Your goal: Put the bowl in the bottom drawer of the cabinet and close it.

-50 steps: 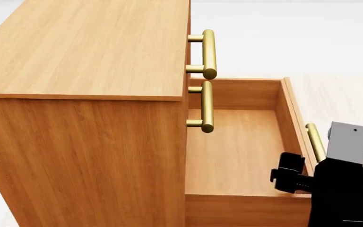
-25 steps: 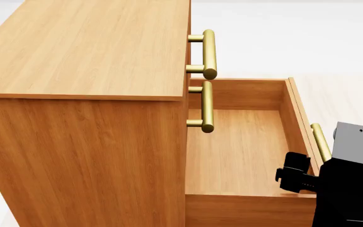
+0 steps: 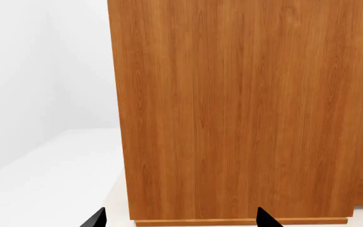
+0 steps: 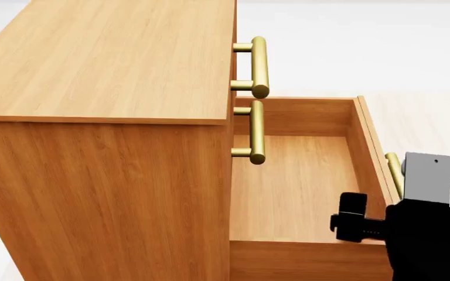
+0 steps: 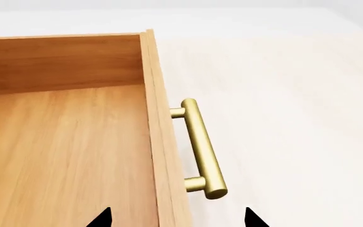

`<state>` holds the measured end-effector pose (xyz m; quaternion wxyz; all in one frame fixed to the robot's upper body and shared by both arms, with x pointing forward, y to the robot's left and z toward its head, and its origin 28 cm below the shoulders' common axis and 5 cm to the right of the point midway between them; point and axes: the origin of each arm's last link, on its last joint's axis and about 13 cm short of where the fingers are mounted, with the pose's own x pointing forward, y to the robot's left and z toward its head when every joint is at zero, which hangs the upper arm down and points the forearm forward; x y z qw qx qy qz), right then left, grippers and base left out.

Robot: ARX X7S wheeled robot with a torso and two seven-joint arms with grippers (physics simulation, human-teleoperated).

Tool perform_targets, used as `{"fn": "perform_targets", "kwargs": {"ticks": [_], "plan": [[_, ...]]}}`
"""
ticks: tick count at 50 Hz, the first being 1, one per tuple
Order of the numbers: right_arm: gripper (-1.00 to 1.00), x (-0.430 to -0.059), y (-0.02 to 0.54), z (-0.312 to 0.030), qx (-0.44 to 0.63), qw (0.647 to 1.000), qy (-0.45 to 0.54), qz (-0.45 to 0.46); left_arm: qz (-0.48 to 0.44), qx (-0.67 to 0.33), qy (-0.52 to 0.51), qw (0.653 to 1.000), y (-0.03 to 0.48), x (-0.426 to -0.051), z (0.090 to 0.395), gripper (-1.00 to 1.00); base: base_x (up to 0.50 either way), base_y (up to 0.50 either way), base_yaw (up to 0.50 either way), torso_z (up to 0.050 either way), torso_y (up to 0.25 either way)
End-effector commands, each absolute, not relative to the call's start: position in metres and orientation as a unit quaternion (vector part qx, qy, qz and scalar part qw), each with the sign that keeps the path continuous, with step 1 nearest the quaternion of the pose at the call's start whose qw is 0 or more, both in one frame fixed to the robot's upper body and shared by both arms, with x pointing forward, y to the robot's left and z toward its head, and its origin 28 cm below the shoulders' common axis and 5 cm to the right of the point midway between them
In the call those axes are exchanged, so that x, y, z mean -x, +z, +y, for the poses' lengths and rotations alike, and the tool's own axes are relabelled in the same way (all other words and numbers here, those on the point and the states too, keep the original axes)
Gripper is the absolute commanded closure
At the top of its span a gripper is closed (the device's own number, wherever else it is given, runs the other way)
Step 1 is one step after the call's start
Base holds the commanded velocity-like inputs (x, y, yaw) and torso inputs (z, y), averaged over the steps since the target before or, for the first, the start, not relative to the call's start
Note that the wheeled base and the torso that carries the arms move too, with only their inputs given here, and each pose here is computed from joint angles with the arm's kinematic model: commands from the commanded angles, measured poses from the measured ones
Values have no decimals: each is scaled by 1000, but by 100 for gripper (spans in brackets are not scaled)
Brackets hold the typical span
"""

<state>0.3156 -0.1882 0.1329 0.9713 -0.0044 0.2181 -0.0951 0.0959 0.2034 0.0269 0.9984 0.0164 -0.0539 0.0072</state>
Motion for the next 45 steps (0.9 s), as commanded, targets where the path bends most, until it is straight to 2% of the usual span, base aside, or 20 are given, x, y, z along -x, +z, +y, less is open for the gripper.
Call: {"fn": "perform_targets", "kwargs": {"ticks": [1, 31, 45], "plan": [[-100, -309, 136, -187, 6, 977, -30, 213, -54, -16, 7, 998, 27, -96, 203, -100, 0, 0, 0, 0, 0], [-100, -282, 187, -191, 23, 994, -60, 94, -55, -18, 6, 998, 23, -96, 204, -100, 0, 0, 0, 0, 0], [-100, -274, 205, -207, 18, 991, -130, 39, -59, -10, 5, 998, 25, -96, 204, -100, 0, 0, 0, 0, 0]]}}
